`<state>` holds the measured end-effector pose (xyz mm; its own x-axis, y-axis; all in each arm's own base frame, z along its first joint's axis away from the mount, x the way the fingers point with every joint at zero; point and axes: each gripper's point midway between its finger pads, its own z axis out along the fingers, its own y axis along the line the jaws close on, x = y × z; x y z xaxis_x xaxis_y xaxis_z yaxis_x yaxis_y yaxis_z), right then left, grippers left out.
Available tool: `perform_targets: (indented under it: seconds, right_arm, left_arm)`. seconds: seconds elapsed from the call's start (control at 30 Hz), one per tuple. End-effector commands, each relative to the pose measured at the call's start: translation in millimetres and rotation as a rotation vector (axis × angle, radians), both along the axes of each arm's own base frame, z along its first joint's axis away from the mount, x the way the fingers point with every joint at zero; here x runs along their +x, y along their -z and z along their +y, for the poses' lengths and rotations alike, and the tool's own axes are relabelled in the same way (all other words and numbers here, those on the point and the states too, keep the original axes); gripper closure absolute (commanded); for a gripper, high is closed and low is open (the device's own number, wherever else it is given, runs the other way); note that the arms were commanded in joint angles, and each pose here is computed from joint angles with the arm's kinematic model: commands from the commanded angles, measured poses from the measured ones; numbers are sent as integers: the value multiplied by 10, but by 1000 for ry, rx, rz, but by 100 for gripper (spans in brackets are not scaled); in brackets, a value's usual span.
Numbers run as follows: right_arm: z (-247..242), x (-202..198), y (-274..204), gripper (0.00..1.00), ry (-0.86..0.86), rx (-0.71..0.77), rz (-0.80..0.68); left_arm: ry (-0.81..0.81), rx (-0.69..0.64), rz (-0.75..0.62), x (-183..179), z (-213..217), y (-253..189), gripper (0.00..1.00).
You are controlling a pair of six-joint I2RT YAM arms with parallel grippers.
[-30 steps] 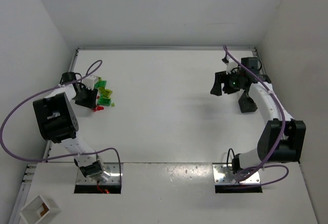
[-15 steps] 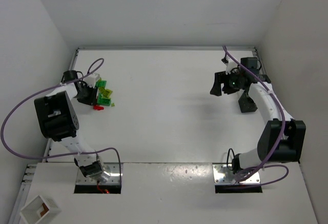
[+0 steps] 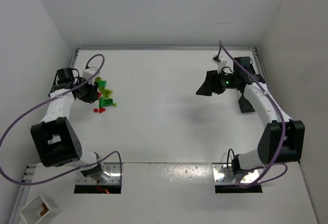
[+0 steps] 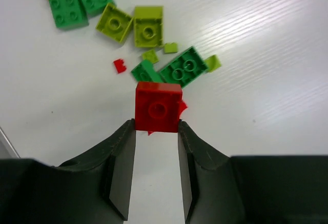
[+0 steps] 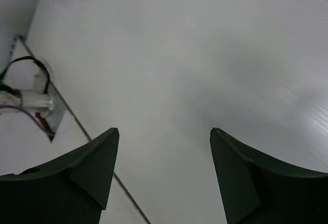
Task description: Sort the legos into containers by color
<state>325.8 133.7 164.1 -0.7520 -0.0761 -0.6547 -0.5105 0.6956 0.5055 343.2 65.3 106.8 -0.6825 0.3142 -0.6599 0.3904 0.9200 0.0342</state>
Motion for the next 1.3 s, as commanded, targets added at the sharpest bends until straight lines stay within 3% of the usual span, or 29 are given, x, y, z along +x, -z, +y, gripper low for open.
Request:
perform_targets:
  seconds: [0.0, 0.27, 0.3, 0.5, 0.73, 1.27]
  right_arm:
    - [312, -53, -261, 27, -86, 191, 13]
    - [909, 3, -510, 27, -193, 431, 208]
    - [969, 50, -588, 27, -207, 447, 168]
    - [1318, 108, -457, 27, -246, 453, 265]
    - [1716, 18, -398, 27, -325, 464, 325]
    - [2238, -328, -439, 27, -502, 476, 349]
  left_arm:
    - [124, -59, -46, -113, -383, -197, 83]
    - [361, -145, -104, -374, -1401, -511, 84]
    - [363, -168, -103, -373, -1503, -558, 84]
    - [477, -222, -164, -458, -2215, -962, 84]
    - [554, -271, -183, -573, -2748, -1141, 84]
    - [595, -290, -183, -618, -2972, -1173, 85]
